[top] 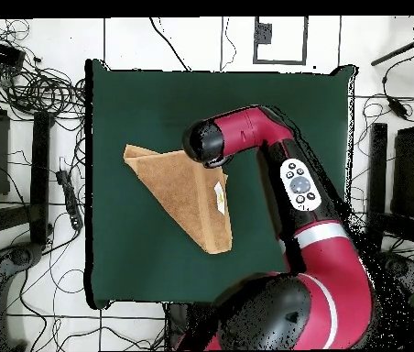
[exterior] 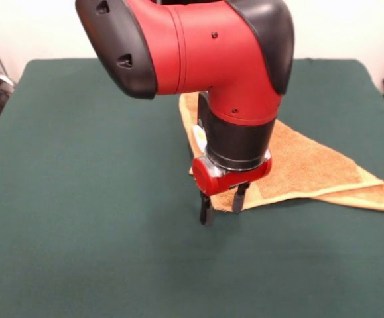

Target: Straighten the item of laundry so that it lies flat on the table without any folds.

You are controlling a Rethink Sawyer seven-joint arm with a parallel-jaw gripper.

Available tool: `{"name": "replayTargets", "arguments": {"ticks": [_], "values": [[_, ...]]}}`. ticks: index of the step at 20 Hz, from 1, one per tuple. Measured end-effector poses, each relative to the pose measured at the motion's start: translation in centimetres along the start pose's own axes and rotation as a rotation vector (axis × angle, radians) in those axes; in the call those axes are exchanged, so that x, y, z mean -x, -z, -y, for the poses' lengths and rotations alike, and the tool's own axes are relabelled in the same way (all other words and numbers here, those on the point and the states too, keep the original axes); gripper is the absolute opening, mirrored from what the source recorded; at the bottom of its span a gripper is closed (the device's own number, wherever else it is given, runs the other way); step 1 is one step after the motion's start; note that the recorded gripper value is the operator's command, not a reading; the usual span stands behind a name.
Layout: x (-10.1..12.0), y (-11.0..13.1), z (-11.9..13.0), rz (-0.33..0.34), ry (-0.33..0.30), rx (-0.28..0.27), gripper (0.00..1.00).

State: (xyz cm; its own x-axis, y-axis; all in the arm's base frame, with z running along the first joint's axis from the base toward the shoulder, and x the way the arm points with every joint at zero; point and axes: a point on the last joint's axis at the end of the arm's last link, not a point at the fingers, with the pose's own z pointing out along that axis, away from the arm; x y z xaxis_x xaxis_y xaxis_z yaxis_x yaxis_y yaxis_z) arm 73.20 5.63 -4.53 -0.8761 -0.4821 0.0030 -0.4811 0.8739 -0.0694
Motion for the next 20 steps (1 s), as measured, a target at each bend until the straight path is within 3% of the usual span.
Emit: {"name": "replayTargets", "arguments": {"ticks": [12, 20], "values": [[0.6, 0.4, -1.3, -0.093, -0.008, 0.023, 1.00], [0.6, 1.1, -1.3, -0.108, -0.021, 0.038, 1.00]]}}
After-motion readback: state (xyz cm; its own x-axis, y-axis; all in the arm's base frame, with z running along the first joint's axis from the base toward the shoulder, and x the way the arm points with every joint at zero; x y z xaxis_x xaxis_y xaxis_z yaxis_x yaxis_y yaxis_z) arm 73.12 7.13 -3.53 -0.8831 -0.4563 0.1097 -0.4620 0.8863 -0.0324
